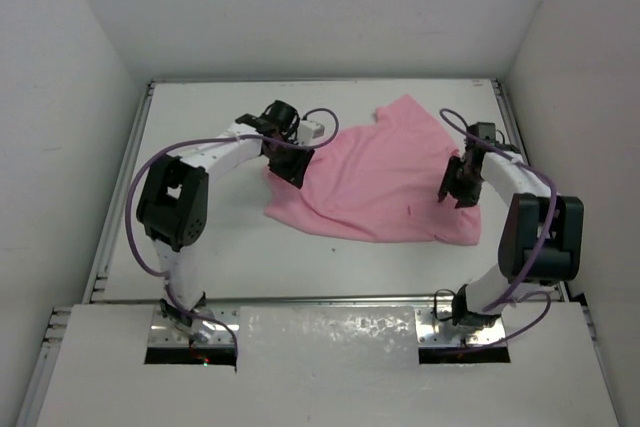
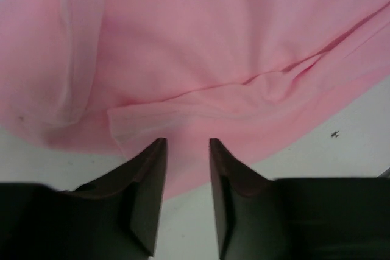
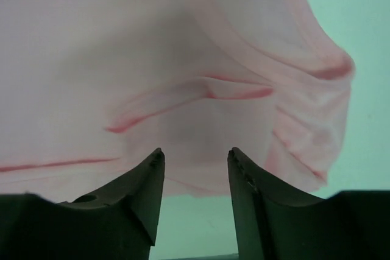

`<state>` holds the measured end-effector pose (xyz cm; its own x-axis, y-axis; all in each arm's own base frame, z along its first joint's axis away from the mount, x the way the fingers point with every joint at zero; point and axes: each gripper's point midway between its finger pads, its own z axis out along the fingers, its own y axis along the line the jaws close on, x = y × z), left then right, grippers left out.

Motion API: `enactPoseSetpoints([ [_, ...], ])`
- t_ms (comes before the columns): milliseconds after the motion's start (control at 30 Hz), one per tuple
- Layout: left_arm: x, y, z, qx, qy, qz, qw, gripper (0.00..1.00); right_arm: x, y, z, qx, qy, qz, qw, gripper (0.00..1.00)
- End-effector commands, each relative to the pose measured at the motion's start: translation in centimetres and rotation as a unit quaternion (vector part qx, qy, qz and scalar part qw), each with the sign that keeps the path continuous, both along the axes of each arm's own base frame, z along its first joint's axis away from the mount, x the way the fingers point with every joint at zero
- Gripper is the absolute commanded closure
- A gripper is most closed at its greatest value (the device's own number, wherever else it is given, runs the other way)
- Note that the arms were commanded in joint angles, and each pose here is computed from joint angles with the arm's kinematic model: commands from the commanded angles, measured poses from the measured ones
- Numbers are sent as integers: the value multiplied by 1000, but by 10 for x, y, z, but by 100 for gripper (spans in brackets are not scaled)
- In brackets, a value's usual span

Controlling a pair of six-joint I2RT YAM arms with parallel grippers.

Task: Fold and stack the t-shirts
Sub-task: Move the tshirt to the center of the board

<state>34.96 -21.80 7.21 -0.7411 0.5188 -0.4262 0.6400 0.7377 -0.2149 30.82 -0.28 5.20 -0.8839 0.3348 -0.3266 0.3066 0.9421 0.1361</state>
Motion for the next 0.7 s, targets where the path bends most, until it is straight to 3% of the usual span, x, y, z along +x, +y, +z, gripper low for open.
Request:
enactPoseSetpoints([
  [0, 7, 13, -1, 11, 3, 40, 999, 64, -12, -17, -16, -6, 33, -35, 999, 53],
  [133, 29, 6, 3, 21, -30, 72, 997, 61, 2, -39, -16, -48, 37, -37, 997, 43],
  [333, 30, 26, -17, 76, -19, 100, 992, 60, -3, -48, -23, -70, 54, -46, 995, 34],
  [467, 37, 29, -31, 91, -16, 116, 989, 59, -12, -53, -29, -85, 68, -45, 993, 33],
  [667, 45, 31, -36, 112, -14, 117, 987, 60, -7, -42, -38, -55, 65, -21, 996, 35],
])
